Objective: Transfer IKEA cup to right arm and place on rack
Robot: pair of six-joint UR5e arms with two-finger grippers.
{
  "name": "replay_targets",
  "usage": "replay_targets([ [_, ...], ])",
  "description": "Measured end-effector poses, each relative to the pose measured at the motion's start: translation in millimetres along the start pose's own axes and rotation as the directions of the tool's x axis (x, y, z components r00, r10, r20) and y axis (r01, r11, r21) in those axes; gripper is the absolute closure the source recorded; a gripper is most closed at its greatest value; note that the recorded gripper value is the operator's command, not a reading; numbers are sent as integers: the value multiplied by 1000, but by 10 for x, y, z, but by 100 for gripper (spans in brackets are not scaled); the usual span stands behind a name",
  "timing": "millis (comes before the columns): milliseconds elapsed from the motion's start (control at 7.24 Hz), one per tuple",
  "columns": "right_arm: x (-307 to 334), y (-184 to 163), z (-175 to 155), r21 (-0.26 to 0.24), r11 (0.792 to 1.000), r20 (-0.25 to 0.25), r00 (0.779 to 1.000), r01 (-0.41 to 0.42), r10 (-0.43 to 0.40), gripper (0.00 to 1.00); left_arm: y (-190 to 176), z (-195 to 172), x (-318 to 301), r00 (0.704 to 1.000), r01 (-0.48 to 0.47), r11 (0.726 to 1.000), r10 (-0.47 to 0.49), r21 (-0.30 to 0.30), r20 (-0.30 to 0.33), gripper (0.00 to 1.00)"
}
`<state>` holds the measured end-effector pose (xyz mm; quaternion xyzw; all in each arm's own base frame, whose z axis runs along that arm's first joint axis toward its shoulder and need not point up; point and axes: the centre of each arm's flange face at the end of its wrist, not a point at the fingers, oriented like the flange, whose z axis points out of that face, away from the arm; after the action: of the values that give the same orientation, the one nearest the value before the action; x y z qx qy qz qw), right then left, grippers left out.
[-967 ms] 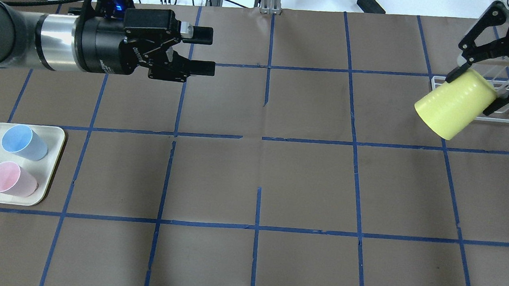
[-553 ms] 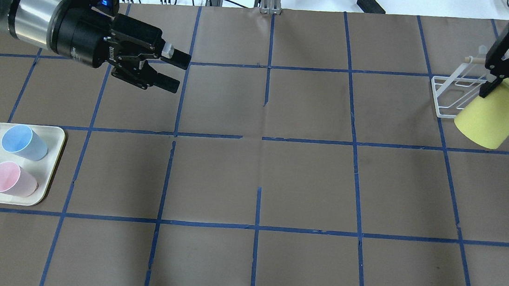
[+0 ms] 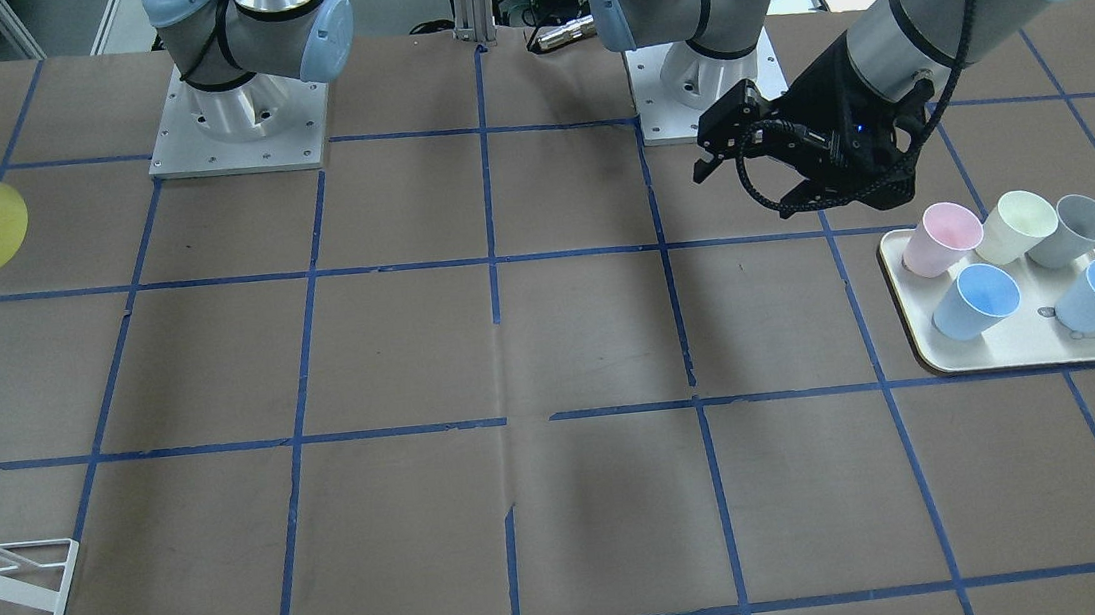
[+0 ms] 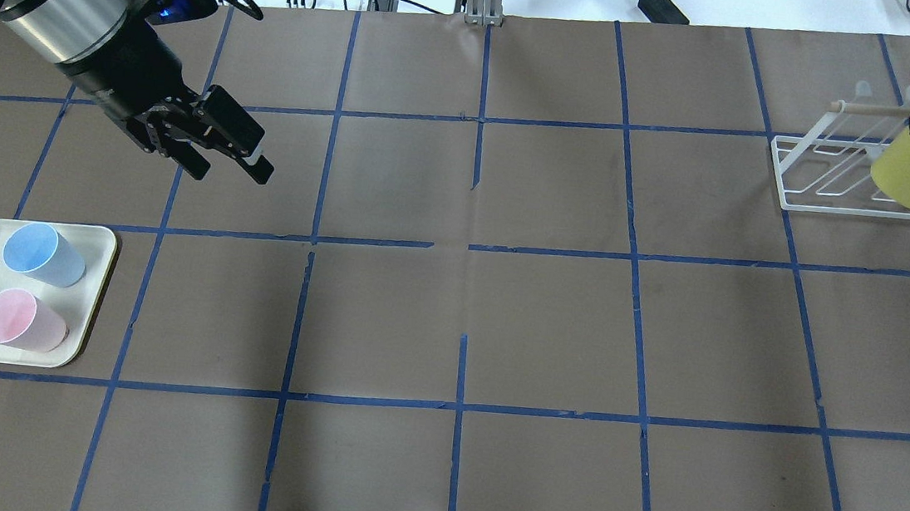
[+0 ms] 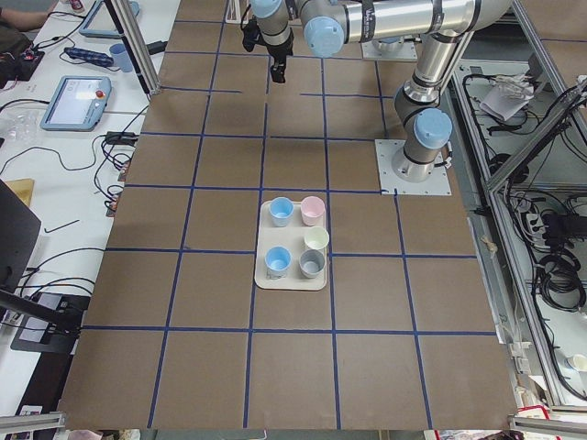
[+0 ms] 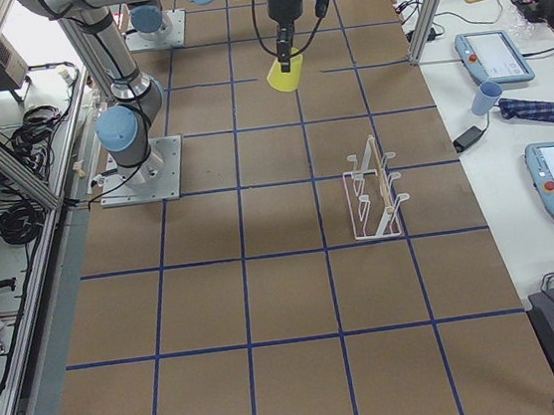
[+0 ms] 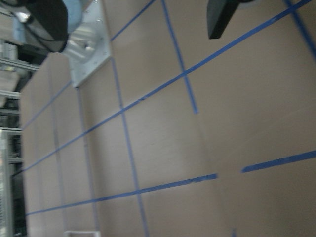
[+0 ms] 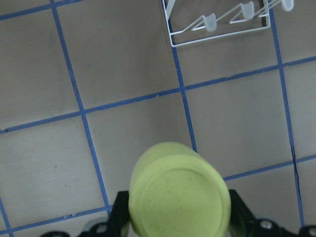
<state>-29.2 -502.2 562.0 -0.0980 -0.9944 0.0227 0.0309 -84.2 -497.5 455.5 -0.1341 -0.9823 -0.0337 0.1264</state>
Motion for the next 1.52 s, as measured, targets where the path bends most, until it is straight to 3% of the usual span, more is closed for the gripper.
replay_targets([
  [138,37,-203,154,20,1000,-4,1000,17,-17,71,6,-61,50,989,-10,1000,10,-1,151,0],
  [276,65,-405,346,30,999,-6,1000,25,-24,72,39,-121,131,970,-3,1000,2,2,242,0],
  [414,99,-606,599,33,999,-9,999,37,-36,72,66,-177,210,958,50,998,-57,30,282,0],
  [691,332,-886,1149,64,994,-20,996,91,-90,73,49,-179,338,940,162,983,-179,84,290,0],
  [967,625,-970,1534,130,982,-40,991,134,-130,75,40,-135,364,939,180,979,-199,90,281,0],
  [1243,712,-1053,1718,174,973,-40,988,151,-146,74,-9,-224,226,947,195,970,-225,146,228,0],
  [1520,712,-1121,1821,195,967,-27,986,164,-162,74,-61,-253,144,947,201,963,-238,177,216,0],
])
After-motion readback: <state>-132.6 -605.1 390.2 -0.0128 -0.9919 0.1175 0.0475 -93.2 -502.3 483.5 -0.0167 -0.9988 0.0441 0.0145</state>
